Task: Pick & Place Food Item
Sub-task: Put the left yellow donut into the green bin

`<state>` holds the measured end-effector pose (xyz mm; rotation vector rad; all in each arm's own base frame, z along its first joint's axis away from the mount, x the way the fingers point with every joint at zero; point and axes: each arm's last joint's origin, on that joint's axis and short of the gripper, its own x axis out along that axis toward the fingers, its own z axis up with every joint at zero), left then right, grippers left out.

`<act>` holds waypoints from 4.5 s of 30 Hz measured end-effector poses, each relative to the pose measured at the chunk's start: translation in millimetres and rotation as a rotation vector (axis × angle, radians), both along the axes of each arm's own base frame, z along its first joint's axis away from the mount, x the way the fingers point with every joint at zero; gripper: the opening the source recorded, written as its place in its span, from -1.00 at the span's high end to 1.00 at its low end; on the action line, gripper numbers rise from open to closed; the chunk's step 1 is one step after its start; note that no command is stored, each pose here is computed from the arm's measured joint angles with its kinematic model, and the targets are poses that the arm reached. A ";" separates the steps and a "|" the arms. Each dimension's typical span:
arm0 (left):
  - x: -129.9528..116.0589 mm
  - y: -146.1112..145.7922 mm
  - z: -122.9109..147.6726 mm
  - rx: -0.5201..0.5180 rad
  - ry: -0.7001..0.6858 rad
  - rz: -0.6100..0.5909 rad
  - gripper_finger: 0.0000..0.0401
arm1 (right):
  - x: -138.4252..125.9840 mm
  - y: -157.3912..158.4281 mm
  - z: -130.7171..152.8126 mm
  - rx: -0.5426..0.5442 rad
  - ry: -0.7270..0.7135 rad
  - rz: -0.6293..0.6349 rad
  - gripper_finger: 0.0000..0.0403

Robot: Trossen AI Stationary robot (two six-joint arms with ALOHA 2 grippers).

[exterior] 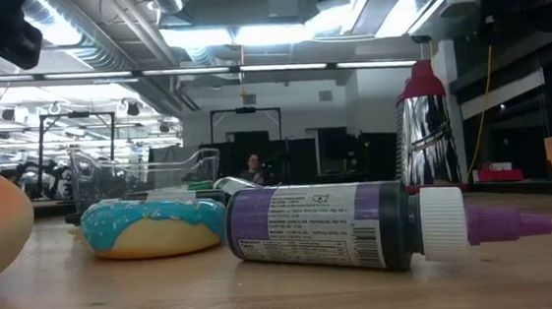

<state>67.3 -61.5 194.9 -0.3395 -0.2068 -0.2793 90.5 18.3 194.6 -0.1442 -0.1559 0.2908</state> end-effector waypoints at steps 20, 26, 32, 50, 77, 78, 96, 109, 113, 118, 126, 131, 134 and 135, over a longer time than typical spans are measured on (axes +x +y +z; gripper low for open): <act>0.2 16.1 -6.7 -0.096 0.163 0.576 -0.25 | 0.5 -13.2 3.3 0.263 -0.011 -0.421 -0.04; 1.9 12.2 -10.8 0.057 0.162 0.489 -0.25 | 0.6 -12.1 3.8 0.258 -0.013 -0.383 -0.04; 2.3 14.3 -9.0 0.028 0.157 0.521 -0.25 | -0.4 -12.2 8.7 0.268 -0.063 -0.378 -0.04; 4.4 10.9 -13.3 0.240 0.148 0.438 -0.25 | -6.2 -12.9 26.3 0.134 -0.265 -0.401 -0.04; 86.9 -10.3 0.6 0.289 0.621 0.037 -0.25 | -6.4 -12.6 26.8 0.181 -0.266 -0.374 -0.04; 93.0 -12.4 0.1 0.310 0.672 0.040 -0.25 | -6.3 -12.6 26.6 0.180 -0.263 -0.374 -0.04; 157.8 -64.7 -28.3 0.451 1.269 -0.199 -0.25 | -6.0 -12.5 25.8 0.205 -0.251 -0.366 -0.04; 146.2 -82.2 -27.3 0.361 1.331 -0.247 -0.25 | -5.9 -12.5 25.8 0.205 -0.251 -0.366 -0.04; 144.8 -85.0 -28.9 0.358 1.335 -0.213 -0.25 | -6.0 -12.5 25.8 0.205 -0.251 -0.366 -0.04; 145.2 -83.7 -42.6 0.390 1.383 -0.149 -0.25 | -6.0 -12.5 25.8 0.205 -0.251 -0.366 -0.04; 148.9 -86.7 -59.6 0.444 1.431 -0.158 -0.13 | -5.8 -12.5 25.5 0.205 -0.248 -0.366 -0.04; 148.8 -87.4 -60.1 0.465 1.423 -0.173 0.26 | -5.8 -12.5 25.5 0.205 -0.248 -0.366 -0.04; 148.5 -87.7 -60.6 0.458 1.430 -0.190 0.55 | -5.8 -12.5 25.5 0.205 -0.247 -0.366 -0.04; 148.3 -87.9 -60.6 0.455 1.433 -0.196 0.64 | -5.8 -12.5 25.5 0.205 -0.248 -0.366 -0.04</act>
